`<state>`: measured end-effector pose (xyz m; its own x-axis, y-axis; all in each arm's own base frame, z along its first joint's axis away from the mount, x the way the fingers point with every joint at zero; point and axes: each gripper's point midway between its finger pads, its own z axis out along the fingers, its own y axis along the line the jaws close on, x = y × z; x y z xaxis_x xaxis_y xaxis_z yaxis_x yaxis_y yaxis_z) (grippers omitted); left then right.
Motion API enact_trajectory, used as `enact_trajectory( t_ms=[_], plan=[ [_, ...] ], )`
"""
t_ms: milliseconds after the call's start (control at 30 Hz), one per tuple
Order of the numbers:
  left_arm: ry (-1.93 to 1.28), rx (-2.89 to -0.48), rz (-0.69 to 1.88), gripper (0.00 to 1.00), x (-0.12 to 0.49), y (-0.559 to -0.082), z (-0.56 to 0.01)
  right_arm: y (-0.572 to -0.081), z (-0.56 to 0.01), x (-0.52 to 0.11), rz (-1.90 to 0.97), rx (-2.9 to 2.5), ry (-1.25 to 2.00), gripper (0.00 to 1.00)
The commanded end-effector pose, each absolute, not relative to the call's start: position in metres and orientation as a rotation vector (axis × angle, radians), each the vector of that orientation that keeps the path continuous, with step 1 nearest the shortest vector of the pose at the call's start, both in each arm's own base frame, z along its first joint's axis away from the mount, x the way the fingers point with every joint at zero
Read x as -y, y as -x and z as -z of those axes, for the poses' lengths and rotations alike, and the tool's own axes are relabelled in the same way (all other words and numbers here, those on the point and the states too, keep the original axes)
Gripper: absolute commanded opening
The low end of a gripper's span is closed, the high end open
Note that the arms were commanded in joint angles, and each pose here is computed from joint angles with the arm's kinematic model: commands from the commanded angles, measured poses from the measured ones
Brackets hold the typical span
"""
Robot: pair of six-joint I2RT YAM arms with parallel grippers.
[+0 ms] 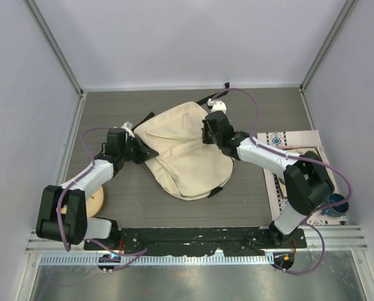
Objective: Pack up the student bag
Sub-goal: Zip the student bag at the center of the board, then adjust the student bag at the center of the board.
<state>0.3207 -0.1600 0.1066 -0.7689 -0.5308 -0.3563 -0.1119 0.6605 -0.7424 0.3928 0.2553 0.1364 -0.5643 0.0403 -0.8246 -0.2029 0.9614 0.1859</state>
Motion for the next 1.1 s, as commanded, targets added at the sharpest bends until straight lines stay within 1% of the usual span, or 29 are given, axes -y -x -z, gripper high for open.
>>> enact_trajectory(
  t_ms=[0,167,500,667,767,833,967,1033,1067],
  plan=[
    [0.533,-2.313,0.904,0.00,0.133,-0.325,-0.105,-0.421,-0.175,-0.201,-0.206,-2.008,-0.101,0.01],
    [0.538,-2.322,0.916,0.00,0.123,-0.327,-0.103,-0.431,-0.170,-0.190,-0.219,-2.008,-0.133,0.01],
    [0.551,-2.342,0.896,0.00,0.108,-0.326,-0.099,-0.431,-0.103,-0.156,-0.175,-2.107,-0.274,0.01],
    [0.535,-2.356,0.891,0.00,0.106,-0.325,-0.095,-0.428,-0.087,-0.150,-0.178,-2.137,-0.305,0.01],
    [0.523,-2.372,0.897,0.00,0.107,-0.327,-0.092,-0.422,-0.092,-0.151,-0.215,-2.125,-0.306,0.01],
    [0.493,-2.373,0.947,0.00,0.113,-0.328,-0.094,-0.416,-0.108,-0.158,-0.296,-2.091,-0.294,0.01],
    [0.447,-2.344,1.030,0.00,0.123,-0.343,-0.105,-0.389,-0.119,-0.172,-0.382,-2.076,-0.263,0.01],
    [0.430,-2.323,1.038,0.00,0.123,-0.354,-0.112,-0.376,-0.129,-0.180,-0.424,-2.060,-0.249,0.01],
    [0.419,-2.314,1.037,0.00,0.124,-0.358,-0.116,-0.368,-0.125,-0.180,-0.428,-2.070,-0.247,0.01]
  ],
)
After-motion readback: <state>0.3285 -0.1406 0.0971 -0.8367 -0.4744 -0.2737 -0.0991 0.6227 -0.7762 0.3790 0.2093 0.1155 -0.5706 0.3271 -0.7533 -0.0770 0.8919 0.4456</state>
